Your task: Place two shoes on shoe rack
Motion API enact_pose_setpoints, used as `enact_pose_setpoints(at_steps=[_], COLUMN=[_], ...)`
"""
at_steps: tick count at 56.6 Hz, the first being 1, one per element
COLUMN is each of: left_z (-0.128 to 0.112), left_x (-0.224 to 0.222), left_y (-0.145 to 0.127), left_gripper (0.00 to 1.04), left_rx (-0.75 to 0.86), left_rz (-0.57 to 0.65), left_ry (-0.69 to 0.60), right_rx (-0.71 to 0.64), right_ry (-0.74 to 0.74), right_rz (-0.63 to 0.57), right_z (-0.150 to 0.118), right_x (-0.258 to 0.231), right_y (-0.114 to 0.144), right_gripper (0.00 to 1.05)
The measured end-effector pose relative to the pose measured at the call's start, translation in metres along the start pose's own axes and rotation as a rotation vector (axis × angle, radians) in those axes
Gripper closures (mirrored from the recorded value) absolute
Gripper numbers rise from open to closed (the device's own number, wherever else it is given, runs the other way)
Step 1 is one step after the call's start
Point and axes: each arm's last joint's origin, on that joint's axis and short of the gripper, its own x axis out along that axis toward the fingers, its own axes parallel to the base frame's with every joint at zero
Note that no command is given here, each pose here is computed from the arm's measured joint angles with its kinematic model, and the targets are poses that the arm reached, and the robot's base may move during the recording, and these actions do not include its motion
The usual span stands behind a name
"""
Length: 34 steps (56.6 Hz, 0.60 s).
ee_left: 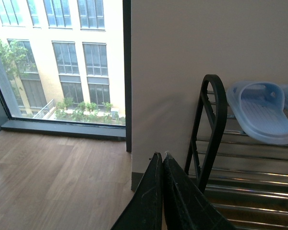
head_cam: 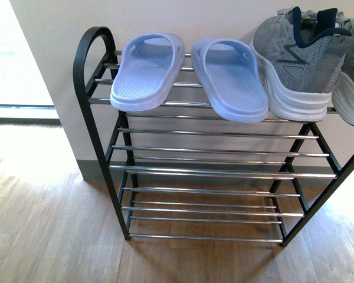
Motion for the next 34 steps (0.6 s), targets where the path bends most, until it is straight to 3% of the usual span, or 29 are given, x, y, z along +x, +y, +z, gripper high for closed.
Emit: enact_pose_setpoints(at_steps=[3, 10, 19, 28, 34], left_z=[0.0, 0.0, 0.0001, 0.0001, 0.0001], left_x=[0.0, 0.0, 0.0, 0.0, 0.0], left_y=[0.0, 0.0, 0.0, 0.0, 0.0], left_gripper=[1.0, 0.71, 0.45, 0.08, 0.1], left_rx=[0.0, 0.0, 0.0, 0.0, 0.003], left_rz=[0.0, 0.0, 0.0, 0.0, 0.0], left_ry=[0.0, 0.0, -0.001, -0.001, -0.001], right_rx=[0.0, 0.0, 0.0, 0.0, 0.0], right_ry=[0.0, 0.0, 0.0, 0.0, 0.0], right_rz=[0.0, 0.0, 0.0, 0.0, 0.001], right_z=[0.0, 0.0, 0.0, 0.0, 0.0], right_x=[0.0, 0.0, 0.0, 0.0, 0.0], right_y=[0.0, 0.0, 0.0, 0.0, 0.0], right_gripper=[0.09, 0.09, 0.09, 0.09, 0.09])
